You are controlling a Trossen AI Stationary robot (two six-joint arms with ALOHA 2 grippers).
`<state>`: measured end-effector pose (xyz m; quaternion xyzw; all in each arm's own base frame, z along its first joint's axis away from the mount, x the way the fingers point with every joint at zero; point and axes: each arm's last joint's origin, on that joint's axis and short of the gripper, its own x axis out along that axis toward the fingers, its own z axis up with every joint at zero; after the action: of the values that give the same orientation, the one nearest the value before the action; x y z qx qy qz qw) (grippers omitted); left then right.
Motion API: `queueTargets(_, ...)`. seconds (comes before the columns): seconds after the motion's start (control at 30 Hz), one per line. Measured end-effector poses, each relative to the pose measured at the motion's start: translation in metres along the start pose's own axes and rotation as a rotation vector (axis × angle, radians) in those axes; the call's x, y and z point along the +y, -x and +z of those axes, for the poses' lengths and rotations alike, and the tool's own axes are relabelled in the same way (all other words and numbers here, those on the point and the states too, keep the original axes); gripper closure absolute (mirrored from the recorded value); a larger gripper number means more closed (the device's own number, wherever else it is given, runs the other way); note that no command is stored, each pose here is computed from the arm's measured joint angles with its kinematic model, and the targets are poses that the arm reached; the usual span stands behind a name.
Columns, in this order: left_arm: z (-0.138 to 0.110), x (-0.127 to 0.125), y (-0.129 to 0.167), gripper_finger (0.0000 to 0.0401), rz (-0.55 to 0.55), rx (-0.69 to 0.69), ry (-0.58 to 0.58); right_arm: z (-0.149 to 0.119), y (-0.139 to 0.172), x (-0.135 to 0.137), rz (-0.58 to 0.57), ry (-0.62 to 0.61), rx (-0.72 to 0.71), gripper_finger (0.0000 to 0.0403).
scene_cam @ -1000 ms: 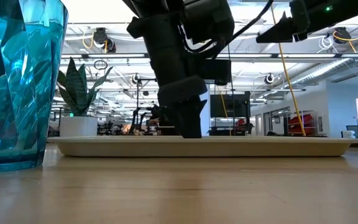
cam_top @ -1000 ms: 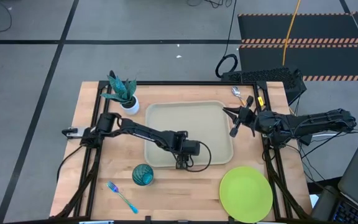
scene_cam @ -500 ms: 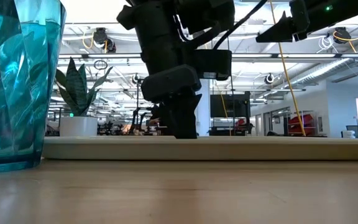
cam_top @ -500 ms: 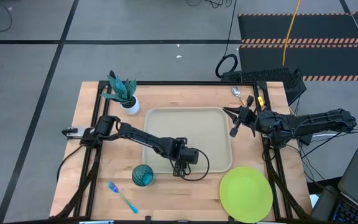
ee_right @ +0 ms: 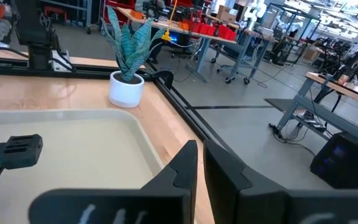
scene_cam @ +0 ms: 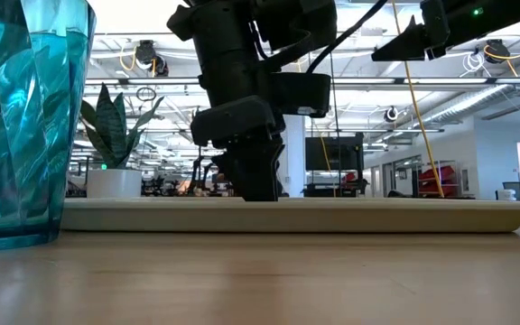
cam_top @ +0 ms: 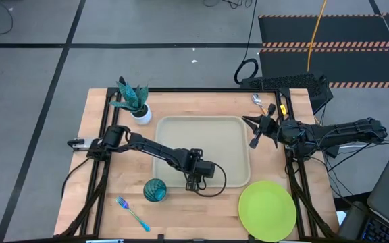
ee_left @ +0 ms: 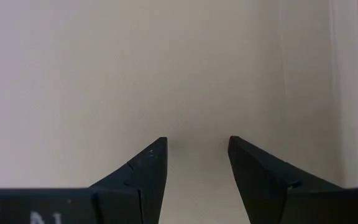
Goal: Pick and place plate/cup/fork/spoon on tray
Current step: Adjust the white food tray to the center of the table, then put the blue cup to the top left of the white food tray
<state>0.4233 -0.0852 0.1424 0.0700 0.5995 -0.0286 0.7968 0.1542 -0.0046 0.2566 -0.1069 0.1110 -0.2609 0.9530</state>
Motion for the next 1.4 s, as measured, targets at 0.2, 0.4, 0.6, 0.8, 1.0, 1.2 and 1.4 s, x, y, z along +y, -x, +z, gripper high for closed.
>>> queueTargets(0.2,0.000,0.000,0.000,0.0224,0.000,-0.002,0.006,0.000,0.000,0.000,0.000,0.000,0.000,0.0383)
queueTargets(0.4,0.002,0.000,0.005,0.0224,-0.019,-0.001,0.001,0.000,0.000,0.000,0.000,0.008,0.000,0.0383)
queueTargets(0.6,0.007,0.001,0.022,0.0224,-0.020,-0.030,0.000,0.000,0.000,0.000,-0.001,0.006,-0.002,0.0383)
queueTargets(0.8,0.006,0.004,0.035,0.0224,-0.008,-0.039,0.009,0.001,0.000,0.000,-0.001,0.004,-0.006,0.0383)
queueTargets(1.0,0.010,0.006,0.062,0.0224,-0.010,-0.115,0.023,0.002,0.000,0.000,-0.003,0.004,-0.015,0.0383)
queueTargets(1.2,0.005,0.012,0.133,0.0224,0.007,-0.171,-0.015,0.003,0.000,0.000,-0.003,-0.002,-0.024,0.0383)
queueTargets(1.4,-0.021,0.002,0.216,0.0224,-0.019,-0.254,-0.121,0.003,0.000,-0.001,-0.002,0.000,-0.027,0.0383)
